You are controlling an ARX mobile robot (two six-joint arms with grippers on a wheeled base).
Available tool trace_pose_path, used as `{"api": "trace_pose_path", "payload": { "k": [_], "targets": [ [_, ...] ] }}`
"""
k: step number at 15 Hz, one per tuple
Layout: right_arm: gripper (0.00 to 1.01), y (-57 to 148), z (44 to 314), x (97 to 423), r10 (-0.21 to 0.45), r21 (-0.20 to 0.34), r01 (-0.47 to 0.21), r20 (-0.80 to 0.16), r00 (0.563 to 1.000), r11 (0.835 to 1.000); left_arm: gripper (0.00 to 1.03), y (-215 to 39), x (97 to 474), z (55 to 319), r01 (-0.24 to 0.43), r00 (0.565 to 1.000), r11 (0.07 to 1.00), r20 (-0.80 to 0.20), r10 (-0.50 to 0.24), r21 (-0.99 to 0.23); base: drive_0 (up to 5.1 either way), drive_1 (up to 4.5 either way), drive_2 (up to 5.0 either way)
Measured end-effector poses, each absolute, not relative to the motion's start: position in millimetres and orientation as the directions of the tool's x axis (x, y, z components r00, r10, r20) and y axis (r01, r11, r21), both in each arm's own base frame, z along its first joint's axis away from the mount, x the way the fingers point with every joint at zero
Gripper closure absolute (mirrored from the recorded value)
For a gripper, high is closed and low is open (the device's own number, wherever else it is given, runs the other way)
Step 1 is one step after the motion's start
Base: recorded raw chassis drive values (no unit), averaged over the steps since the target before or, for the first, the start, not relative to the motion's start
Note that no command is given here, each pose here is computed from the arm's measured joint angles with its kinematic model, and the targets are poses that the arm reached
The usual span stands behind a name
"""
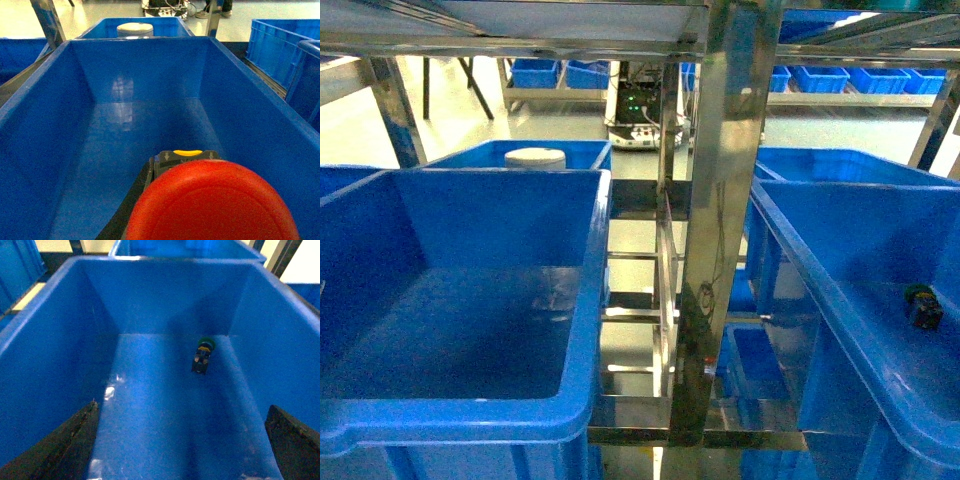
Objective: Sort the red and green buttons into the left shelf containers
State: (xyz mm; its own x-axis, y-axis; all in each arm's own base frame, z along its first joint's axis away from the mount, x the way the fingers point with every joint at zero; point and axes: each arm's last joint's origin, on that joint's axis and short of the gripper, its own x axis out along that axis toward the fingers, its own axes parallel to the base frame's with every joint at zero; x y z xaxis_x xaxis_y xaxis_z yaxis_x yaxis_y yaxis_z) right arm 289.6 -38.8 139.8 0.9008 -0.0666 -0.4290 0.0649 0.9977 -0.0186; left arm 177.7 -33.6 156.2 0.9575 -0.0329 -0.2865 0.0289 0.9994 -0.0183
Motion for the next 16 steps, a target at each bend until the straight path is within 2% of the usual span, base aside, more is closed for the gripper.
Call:
{"api": "trace_pose_path", "payload": {
  "k": [3, 5, 10, 11, 12, 14, 16],
  "targets": [
    [0.03, -33, 166, 253, -0.070, -0.028, 0.065, -0.261, 0.963, 0.997, 0.77, -34, 178, 156, 0.029, 0.957, 0.999, -0.287, -0.033, -0.019, 0.0, 0.00, 0.0],
    [0.03, -24, 176, 218, -0.046, -0.023, 0.043, -0.181, 0.982, 0.999, 0.77, -34, 178, 156, 0.029, 0.958, 0.999, -0.286, -0.033, -0.018, 0.0, 0.00, 0.0],
    [0.03, -12, 170, 135, 0.046, -0.007, -0.048, -0.177, 0.983, 0.999, 0.77, -34, 178, 156, 0.029, 0.957, 0.999, -0.287, -0.033, -0.018, 0.0, 0.00, 0.0],
    [0.03, -11, 169, 119, 0.072, -0.016, -0.077, -0.180, 0.981, 0.997, 0.77, -34, 178, 156, 0.029, 0.957, 0.999, -0.287, -0.033, -0.018, 0.0, 0.00, 0.0],
    [0.03, -7, 170, 105, 0.116, -0.049, -0.125, -0.162, 0.980, 0.991, 0.77, -34, 178, 156, 0.029, 0.958, 0.999, -0.287, -0.033, -0.019, 0.0, 0.00, 0.0],
    [0.03, -5, 173, 97, 0.136, -0.091, -0.146, -0.116, 0.984, 0.985, 0.77, -34, 178, 156, 0.029, 0.957, 0.999, -0.287, -0.033, -0.019, 0.0, 0.00, 0.0],
    [0.03, -5, 172, 98, 0.136, -0.093, -0.148, -0.129, 0.982, 0.985, 0.77, -34, 178, 156, 0.029, 0.957, 0.999, -0.287, -0.033, -0.019, 0.0, 0.00, 0.0]
  ]
}}
